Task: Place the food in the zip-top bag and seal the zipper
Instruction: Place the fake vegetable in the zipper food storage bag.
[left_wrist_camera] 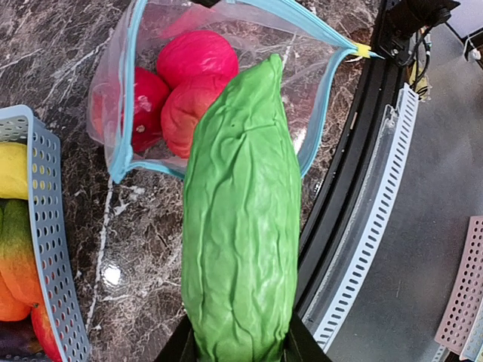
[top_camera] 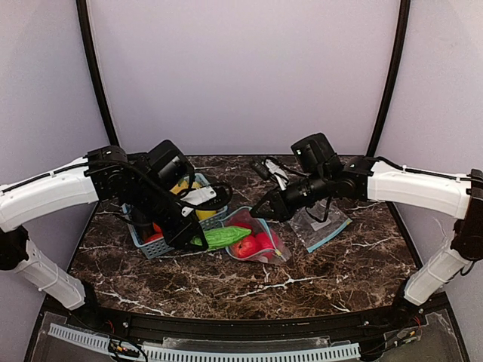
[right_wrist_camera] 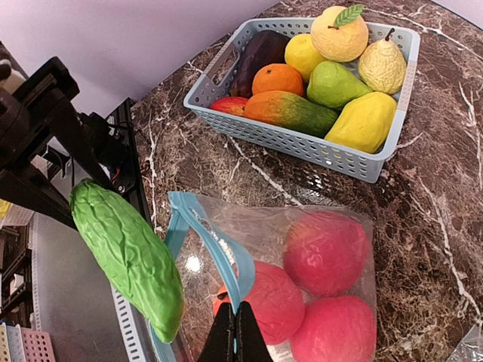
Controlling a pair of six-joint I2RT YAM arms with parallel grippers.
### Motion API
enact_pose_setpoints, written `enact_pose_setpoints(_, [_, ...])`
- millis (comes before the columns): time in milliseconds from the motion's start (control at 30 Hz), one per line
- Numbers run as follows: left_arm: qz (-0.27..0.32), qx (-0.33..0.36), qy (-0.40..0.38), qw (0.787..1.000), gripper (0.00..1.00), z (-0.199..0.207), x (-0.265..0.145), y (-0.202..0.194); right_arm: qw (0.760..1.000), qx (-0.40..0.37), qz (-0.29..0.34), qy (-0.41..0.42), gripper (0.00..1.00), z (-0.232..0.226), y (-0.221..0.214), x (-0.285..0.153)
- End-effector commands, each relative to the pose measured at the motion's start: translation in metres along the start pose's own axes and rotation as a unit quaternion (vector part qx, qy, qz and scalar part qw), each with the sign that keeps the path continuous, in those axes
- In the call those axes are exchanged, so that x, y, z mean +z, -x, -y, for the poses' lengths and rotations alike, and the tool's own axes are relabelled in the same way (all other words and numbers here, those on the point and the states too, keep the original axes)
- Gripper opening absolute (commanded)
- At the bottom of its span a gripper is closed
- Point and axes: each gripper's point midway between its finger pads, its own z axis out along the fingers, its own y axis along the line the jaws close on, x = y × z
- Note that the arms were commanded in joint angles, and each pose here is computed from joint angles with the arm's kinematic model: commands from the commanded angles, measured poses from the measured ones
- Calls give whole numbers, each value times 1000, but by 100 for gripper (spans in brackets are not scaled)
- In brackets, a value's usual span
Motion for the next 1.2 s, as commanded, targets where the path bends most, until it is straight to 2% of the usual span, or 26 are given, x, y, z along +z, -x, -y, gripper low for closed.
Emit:
enact_pose_setpoints(0, [-39, 12, 33, 999, 24, -8, -4, -4, 999, -25, -11, 19, 0, -11, -2, 2])
enact_pose_setpoints(167, [-72, 22, 50, 996, 24, -14, 2, -3, 999, -33, -24, 27, 0, -19, -7, 11])
enact_pose_setpoints(500, [-86, 29, 50, 995, 26, -12, 16, 9, 997, -19, -25, 65, 0, -41, -1, 34])
enact_pose_setpoints(733, [-124, 69, 52, 988, 30, -5, 32, 1, 996, -23, -36, 83, 0, -48, -10, 44])
enact_pose_setpoints(933, [-107, 88, 48, 989, 31, -2, 37, 12, 995, -16, -38, 95, 0, -50, -15, 47])
enact_pose_setpoints(1167, [-92, 98, 83, 987, 42, -15, 43, 20, 993, -5, -30, 113, 0, -53, -16, 49])
